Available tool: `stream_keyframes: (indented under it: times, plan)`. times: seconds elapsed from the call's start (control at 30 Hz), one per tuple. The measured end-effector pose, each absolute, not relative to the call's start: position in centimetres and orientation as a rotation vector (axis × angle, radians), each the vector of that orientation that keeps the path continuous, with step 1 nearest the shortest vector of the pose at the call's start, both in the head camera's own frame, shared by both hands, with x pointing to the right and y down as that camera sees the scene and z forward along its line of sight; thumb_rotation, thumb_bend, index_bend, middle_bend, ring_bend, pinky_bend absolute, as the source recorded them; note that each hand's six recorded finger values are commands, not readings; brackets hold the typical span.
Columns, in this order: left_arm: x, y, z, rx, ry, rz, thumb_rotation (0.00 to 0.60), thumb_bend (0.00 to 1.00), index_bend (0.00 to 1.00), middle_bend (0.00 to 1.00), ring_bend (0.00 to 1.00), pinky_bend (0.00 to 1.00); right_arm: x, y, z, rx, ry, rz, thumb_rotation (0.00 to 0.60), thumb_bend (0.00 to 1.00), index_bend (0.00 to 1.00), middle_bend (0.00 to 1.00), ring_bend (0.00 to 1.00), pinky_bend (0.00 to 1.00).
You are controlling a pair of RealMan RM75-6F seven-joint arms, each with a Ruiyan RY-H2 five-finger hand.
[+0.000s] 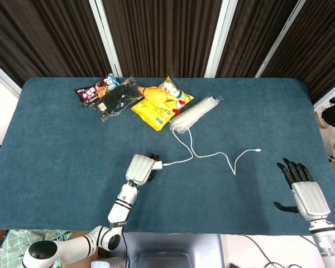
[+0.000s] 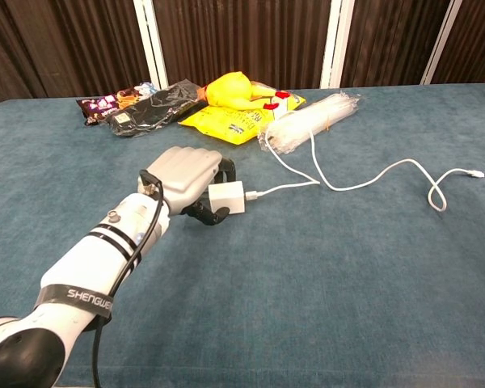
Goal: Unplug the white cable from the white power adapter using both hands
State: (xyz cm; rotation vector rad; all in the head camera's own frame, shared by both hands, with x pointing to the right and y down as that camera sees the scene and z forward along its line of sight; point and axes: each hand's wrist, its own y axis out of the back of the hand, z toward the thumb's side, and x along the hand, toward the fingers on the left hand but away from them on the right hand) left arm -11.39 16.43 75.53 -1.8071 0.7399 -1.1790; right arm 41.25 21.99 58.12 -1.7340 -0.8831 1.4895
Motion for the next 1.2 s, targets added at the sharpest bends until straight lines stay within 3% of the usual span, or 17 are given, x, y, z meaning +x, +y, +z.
stream_keyframes:
  times: [0.2,0.53,0.83,1.2]
  plan:
    - [-11.3,17.5,73.4,-1.878,0.768,-1.133,0.600,0.55,0.78,0.87,1.00,1.00,36.5,21.5,59.0,-1.910,-0.960,1.268,0.600,0.18,0.39,0.01,0.00,0.00]
    - [-12.0,18.1,68.5,-1.902,0.787,-1.092,0.600,0.56,0.78,0.87,1.00,1.00,26.8,18.6,61.8,-2.070,-0.833,1.099,0.600,0.32,0.58,0.07,0.00,0.00]
    - [-13.3,17.7,65.8,-1.880,0.804,-1.105,0.600,0.56,0.78,0.87,1.00,1.00,16.8,16.2,63.6,-2.173,-0.915,0.945,0.600,0.40,0.65,0.11,0.00,0.00]
    - [-13.7,17.3,65.8,-1.880,0.808,-1.123,0.600,0.56,0.78,0.87,1.00,1.00,14.2,14.8,64.4,-2.118,-0.938,0.944,0.600,0.40,0.62,0.11,0.00,0.00]
